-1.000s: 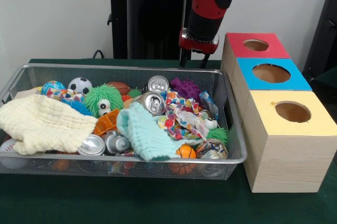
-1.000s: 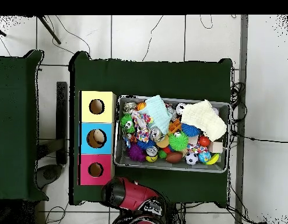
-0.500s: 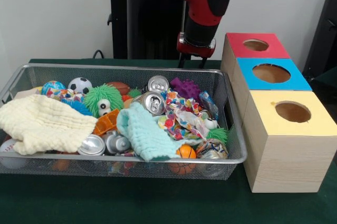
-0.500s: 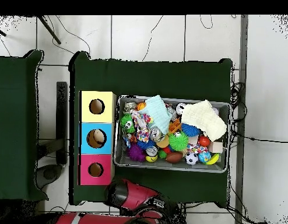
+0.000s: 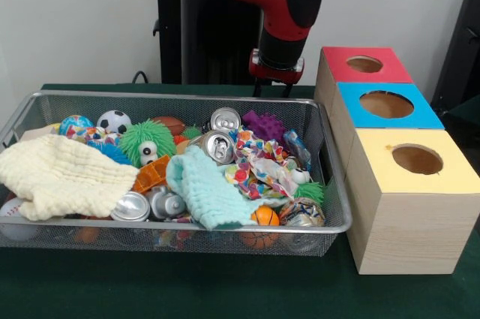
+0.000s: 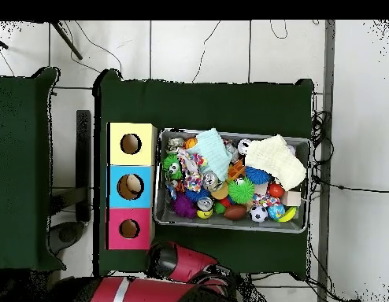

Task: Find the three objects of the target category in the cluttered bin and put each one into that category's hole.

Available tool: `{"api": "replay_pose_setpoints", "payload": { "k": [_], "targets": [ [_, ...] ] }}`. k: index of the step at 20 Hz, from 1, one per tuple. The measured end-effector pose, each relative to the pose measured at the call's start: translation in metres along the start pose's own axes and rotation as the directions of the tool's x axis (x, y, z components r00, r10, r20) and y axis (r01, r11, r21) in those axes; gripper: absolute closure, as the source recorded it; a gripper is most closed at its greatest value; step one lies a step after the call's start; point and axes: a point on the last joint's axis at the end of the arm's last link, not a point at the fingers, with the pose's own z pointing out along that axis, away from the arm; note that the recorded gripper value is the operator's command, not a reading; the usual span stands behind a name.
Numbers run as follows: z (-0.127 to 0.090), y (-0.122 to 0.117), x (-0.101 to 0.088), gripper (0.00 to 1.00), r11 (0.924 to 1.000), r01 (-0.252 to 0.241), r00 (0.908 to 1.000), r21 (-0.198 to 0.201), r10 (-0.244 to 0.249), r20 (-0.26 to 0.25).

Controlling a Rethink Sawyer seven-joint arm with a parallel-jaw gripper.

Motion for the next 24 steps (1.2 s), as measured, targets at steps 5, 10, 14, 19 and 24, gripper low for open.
{"api": "replay_pose_setpoints", "payload": {
  "k": [5,10,14,19,24],
  "targets": [
    [0.0001,-0.0003,0.0000,0.00,1.0000,-0.002,1.0000,-0.003,0.002,-0.001],
    [0.0002,-0.0003,0.0010,0.00,1.0000,-0.006,1.0000,-0.002,0.006,0.003],
    [0.0001,-0.0003,0.0028,0.00,0.9999,-0.012,0.9998,0.000,0.012,0.014],
    [0.0000,0.0000,0.0036,0.00,0.9997,-0.025,0.9996,-0.001,0.025,0.016],
    [-0.0002,0.0001,0.0043,0.00,0.9990,-0.045,0.9989,-0.001,0.045,0.016]
  ]
}}
